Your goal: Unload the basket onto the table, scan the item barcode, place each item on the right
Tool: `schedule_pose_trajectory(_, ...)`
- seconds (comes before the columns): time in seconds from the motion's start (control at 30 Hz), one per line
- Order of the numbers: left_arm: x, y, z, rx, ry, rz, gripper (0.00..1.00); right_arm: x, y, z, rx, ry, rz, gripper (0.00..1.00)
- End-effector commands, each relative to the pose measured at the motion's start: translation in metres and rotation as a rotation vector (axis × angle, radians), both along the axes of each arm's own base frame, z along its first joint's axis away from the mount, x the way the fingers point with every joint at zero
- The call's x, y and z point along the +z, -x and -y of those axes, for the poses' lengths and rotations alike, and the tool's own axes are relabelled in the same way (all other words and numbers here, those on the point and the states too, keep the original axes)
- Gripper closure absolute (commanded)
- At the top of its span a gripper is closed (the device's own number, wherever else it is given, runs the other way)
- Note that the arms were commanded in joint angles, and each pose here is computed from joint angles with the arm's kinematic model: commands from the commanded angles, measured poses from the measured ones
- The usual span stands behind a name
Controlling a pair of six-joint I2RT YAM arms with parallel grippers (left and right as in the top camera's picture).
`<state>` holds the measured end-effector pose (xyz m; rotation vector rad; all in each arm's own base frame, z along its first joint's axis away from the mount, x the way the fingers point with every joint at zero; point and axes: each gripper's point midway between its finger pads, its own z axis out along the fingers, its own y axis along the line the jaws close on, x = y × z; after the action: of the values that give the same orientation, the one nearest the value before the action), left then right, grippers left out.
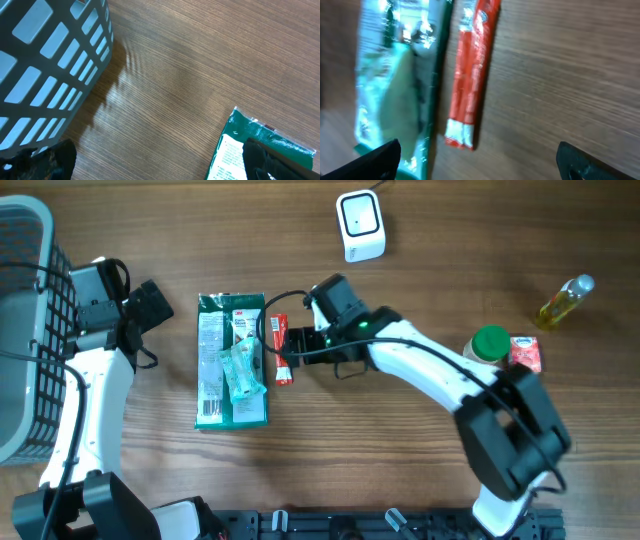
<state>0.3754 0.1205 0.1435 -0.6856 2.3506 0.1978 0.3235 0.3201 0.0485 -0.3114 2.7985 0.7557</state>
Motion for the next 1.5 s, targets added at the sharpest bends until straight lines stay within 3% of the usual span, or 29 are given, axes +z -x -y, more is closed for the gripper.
schedule_pose_trajectory(0.0,0.01,-0.002,-0.002,-0.006,-0.012,0.022,0.0,-0.032,0.006,-0.003,-0.022,0.046,-0.046,0.01)
schedule_pose_trajectory(0.07,0.01,-0.002,-0.002,-0.006,-0.012,0.022,0.0,-0.039,0.007,-0.003,-0.022,0.057,-0.054,0.07)
schedule_pose_trajectory(0.27,0.01,-0.002,-0.002,-0.006,-0.012,0.022,0.0,-0.039,0.003,-0.004,-0.032,0.059,-0.031,0.44)
schedule_pose_trajectory(0.37,0.01,-0.002,-0.002,-0.006,-0.012,0.022,0.0,-0.04,0.001,-0.007,-0.077,0.078,-0.014,0.5)
schedule_pose_trajectory(0.5,0.01,-0.002,-0.002,-0.006,-0.012,0.022,0.0,-0.037,-0.002,-0.018,-0.074,0.122,0.096,0.67)
schedule_pose_trajectory(0.63,0.01,-0.002,-0.002,-0.006,-0.012,0.022,0.0,-0.024,-0.008,-0.037,-0.057,0.061,0.143,0.94)
schedule_pose_trajectory(0.73,0.01,-0.002,-0.002,-0.006,-0.012,0.022,0.0,-0.016,-0.004,-0.05,-0.028,-0.01,0.125,0.96)
schedule_pose_trajectory(1.13,0.01,-0.002,-0.002,-0.006,-0.012,0.022,0.0,-0.029,0.018,-0.069,-0.013,-0.02,0.09,0.96)
schedule_pose_trajectory(1.47,0.01,-0.002,-0.002,-0.005,-0.012,0.022,0.0,-0.049,0.025,-0.035,-0.076,0.173,0.083,0.96)
